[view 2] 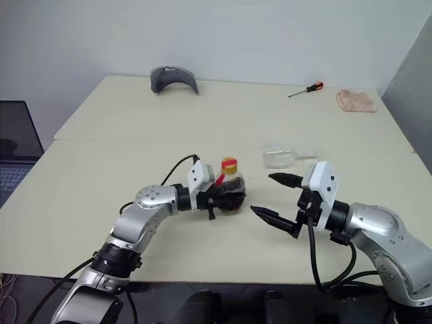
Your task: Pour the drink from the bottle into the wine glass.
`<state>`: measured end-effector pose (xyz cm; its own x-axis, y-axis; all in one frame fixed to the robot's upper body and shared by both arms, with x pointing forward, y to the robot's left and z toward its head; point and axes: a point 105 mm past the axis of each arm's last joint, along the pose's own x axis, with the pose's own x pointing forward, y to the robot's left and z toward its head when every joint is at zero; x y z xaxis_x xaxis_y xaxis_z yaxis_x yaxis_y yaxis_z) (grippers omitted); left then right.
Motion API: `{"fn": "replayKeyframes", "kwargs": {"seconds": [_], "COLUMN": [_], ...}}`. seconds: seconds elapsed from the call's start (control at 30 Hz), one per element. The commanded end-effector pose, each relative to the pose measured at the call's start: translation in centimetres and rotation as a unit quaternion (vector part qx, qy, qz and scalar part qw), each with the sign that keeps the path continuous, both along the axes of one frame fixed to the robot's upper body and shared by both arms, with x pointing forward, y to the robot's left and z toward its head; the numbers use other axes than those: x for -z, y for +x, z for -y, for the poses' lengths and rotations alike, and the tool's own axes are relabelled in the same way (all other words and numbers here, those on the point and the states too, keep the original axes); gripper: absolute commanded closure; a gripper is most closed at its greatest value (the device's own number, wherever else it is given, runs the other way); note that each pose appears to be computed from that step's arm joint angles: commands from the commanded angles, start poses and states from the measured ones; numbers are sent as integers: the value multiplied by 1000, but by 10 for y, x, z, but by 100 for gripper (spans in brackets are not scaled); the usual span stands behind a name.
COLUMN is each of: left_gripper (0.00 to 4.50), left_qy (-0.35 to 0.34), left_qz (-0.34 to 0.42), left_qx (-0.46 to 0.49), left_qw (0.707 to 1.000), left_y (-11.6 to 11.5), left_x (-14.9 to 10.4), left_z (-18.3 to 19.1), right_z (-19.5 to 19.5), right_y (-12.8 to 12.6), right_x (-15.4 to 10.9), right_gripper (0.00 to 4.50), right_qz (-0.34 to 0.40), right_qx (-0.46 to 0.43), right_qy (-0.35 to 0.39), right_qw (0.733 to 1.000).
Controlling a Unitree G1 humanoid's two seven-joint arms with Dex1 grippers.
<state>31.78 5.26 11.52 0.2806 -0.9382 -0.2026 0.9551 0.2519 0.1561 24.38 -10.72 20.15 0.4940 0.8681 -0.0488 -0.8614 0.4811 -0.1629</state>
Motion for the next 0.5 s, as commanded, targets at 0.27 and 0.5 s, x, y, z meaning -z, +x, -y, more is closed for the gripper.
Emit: {"fn": "replayKeyframes", "kwargs": {"seconds": [0.27,0.5], "left_gripper": [344,346], "left_qy": [-3,-5], "left_qz": [46,48], "left_qx": [102,117], "left_qw": [994,992], "left_y": [-9,-11], "left_x": [-13,-13], "left_z": [34,39], "right_z": [-30,-32], "right_y": [7,13], "right_x": [-25,-21], "right_gripper": [0,0], "right_qz": [5,1], "right_qx": [13,20], "right_qy": [47,49], "right_qw": [999,999]}}
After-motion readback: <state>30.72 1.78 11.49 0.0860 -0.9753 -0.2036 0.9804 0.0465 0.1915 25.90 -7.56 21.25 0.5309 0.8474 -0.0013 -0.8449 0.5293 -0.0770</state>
